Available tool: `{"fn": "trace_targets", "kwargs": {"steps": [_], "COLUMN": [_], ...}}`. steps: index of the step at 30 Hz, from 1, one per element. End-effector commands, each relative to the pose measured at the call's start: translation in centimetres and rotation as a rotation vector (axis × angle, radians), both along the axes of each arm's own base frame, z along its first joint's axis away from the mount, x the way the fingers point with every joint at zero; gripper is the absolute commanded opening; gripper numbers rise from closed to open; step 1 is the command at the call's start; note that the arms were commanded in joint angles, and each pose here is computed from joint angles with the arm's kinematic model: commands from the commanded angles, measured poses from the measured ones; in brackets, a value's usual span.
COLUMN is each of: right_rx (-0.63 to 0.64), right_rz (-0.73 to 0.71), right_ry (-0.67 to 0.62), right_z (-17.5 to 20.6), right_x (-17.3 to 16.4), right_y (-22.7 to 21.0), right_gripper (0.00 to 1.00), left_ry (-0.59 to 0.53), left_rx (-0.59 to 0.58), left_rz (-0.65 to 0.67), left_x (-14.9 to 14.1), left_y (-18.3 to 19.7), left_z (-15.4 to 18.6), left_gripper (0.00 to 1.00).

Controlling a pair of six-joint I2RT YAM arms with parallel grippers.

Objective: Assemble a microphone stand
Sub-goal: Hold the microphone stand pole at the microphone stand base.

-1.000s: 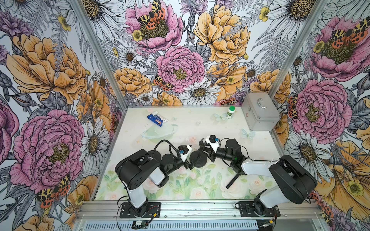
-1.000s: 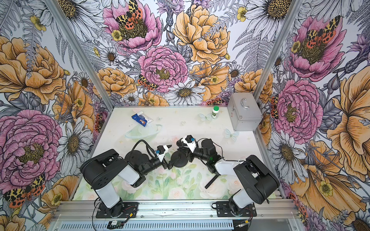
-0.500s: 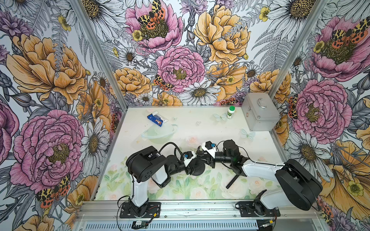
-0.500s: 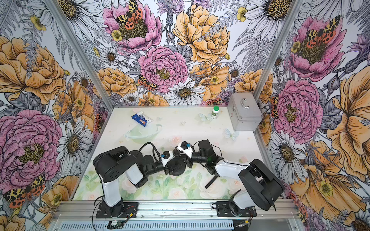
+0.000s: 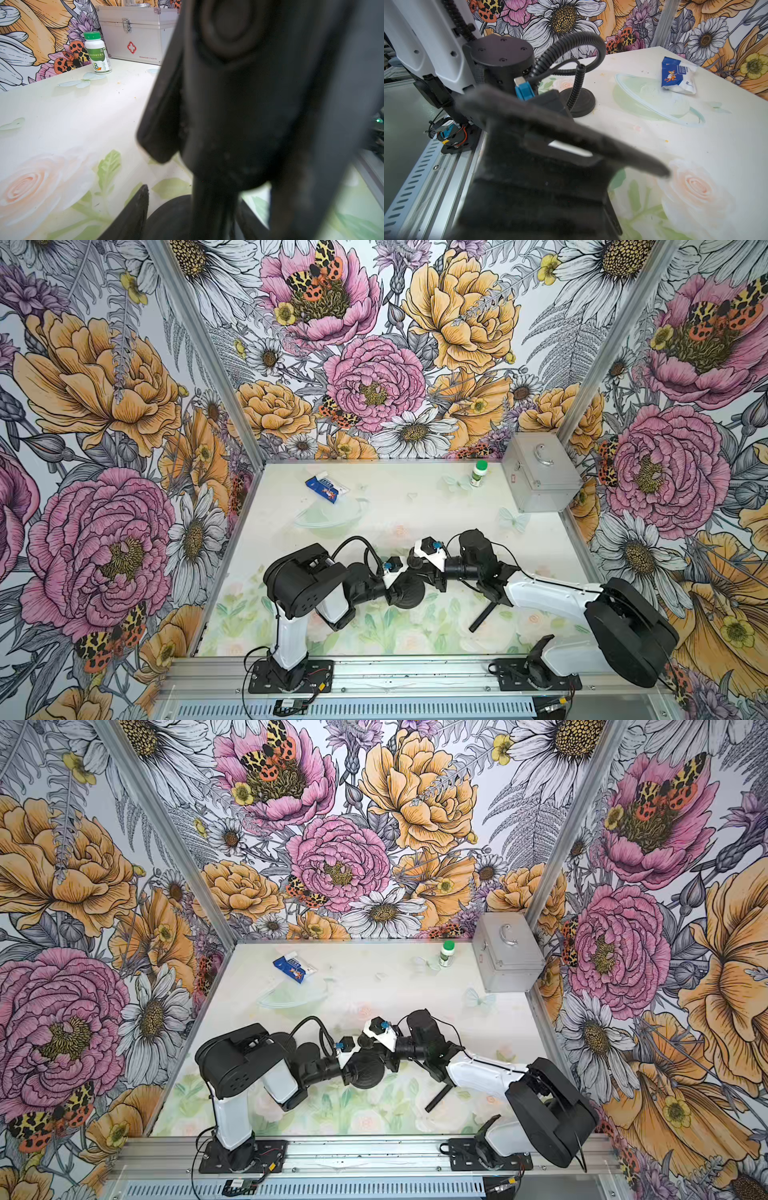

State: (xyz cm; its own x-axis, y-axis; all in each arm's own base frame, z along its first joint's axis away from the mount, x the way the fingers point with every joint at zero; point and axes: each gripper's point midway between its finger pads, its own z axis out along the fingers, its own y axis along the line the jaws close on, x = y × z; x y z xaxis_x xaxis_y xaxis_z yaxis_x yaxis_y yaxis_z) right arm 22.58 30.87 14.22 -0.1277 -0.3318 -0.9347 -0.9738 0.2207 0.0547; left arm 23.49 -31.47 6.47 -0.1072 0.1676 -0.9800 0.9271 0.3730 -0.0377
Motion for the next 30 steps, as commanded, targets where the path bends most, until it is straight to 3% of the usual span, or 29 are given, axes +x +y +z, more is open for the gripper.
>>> {"fn": "trace_targets", "kwargs": {"steps": [1, 19, 27, 30], "right_rx": [-0.055, -0.124, -0.127, -0.128], "right_rz": [-0.055, -0.119, -0.091, -0.088], "right_ry": [-0.051, -0.077, -0.046, -0.020], "right_z": [-0.2, 0.2, -0.3, -0.5], "right_x": [0.9, 2.2, 1.9, 1.8], "right_y": [-0.7, -1.4, -0.8, -0.7], "right_gripper": [0.00, 0.00, 0.00, 0.15], "left_ry": [-0.004, -0.005, 0.001, 0.012], "left_rx": [-0.031, -0.039, -0.021, -0.027], "left_rz": [-0.028, -0.032, -0.031, -0.037], "left_x": [0.2, -0.1, 0.0, 0.3], "left_y": [-0.5, -0.4, -0.2, -0.2], "left_z": [0.6, 1.1, 0.3, 0.1], "left_gripper": [0.57, 0.56, 0.33, 0.23]}}
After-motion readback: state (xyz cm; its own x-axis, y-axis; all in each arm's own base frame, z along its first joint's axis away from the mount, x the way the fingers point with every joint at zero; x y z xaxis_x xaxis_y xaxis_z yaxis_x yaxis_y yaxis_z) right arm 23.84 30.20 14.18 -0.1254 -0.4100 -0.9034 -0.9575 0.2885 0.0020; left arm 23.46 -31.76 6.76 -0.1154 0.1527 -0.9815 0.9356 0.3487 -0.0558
